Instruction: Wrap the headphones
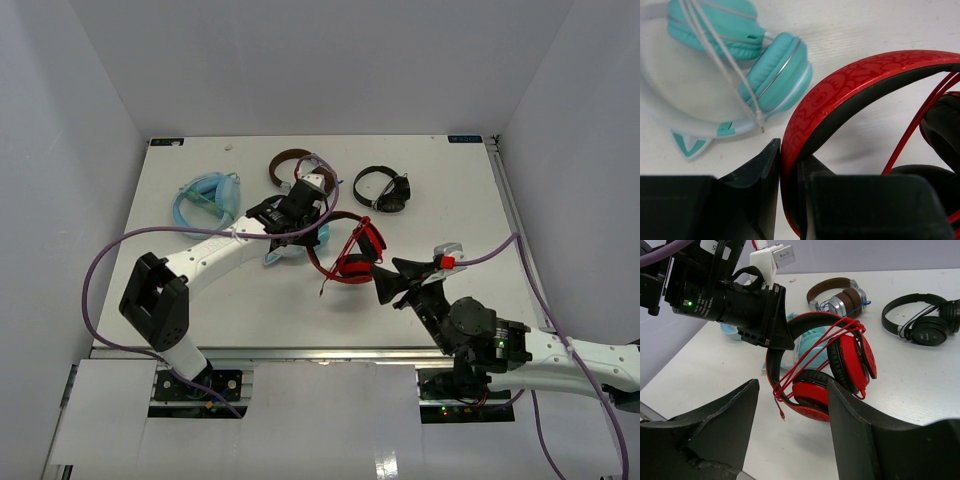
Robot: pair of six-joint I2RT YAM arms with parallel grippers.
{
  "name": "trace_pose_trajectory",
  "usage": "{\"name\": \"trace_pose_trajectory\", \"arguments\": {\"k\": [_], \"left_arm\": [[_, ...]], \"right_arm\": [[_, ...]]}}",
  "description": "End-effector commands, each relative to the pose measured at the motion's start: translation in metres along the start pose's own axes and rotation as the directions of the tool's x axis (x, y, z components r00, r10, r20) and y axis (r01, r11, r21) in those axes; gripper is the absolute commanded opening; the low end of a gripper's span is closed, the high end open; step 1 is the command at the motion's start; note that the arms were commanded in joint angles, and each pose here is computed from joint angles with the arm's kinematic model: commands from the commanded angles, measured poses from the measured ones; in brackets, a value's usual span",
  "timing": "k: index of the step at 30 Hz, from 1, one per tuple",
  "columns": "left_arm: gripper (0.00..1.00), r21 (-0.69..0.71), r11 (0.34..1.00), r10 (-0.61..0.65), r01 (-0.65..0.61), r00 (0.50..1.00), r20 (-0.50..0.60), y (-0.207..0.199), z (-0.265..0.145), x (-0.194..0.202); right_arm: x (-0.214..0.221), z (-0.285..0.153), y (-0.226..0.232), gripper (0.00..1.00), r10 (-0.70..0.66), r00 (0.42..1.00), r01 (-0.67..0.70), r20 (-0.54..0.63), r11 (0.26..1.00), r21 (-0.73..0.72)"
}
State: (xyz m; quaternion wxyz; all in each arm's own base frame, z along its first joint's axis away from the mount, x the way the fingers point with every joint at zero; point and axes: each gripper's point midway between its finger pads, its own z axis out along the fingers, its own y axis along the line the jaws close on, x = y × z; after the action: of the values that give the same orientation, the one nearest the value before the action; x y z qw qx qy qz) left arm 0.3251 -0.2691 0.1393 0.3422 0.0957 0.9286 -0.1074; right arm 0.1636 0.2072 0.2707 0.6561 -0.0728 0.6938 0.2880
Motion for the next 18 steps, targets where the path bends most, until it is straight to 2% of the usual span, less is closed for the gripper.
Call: {"name": "trace_pose_trajectory", "arguments": {"k": [1, 7, 10, 14, 16, 18], "left_arm": [[0.0, 0.184, 0.982, 0.017, -0.04, 0.991, 0.129, -0.054, -0.007, -0.054], [0.0, 0.189, 0.982, -0.001, -0.029, 0.988, 0.155, -0.069, 0.005, -0.076], [0.0, 0.165, 0.986, -0.055, 0.029, 0.987, 0.151, -0.068, 0.012, -0.079], [0.0, 0.132, 0.984, -0.136, 0.117, 0.981, 0.14, -0.066, 0.013, -0.082], [0.0, 0.129, 0.982, -0.158, 0.14, 0.978, 0.14, -0.065, 0.007, -0.086], [0.0, 0.136, 0.978, -0.18, 0.16, 0.973, 0.147, -0.064, -0.004, -0.091]], "right_arm": [[-0.002, -0.005, -0.027, 0.63, 0.003, 1.0, -0.005, 0.018, 0.994, 0.11], [0.003, 0.0, -0.044, 0.62, -0.003, 1.0, -0.002, 0.025, 0.98, 0.199], [0.007, 0.01, -0.026, 0.6, -0.033, 0.999, 0.036, -0.023, 0.991, 0.127], [0.044, 0.019, -0.009, 0.57, -0.169, 0.978, 0.173, -0.124, 0.985, 0.021], [0.058, 0.021, 0.0, 0.57, -0.189, 0.975, 0.184, -0.116, 0.981, -0.052], [0.056, 0.02, 0.014, 0.56, -0.148, 0.987, 0.139, -0.059, 0.981, -0.134]]}}
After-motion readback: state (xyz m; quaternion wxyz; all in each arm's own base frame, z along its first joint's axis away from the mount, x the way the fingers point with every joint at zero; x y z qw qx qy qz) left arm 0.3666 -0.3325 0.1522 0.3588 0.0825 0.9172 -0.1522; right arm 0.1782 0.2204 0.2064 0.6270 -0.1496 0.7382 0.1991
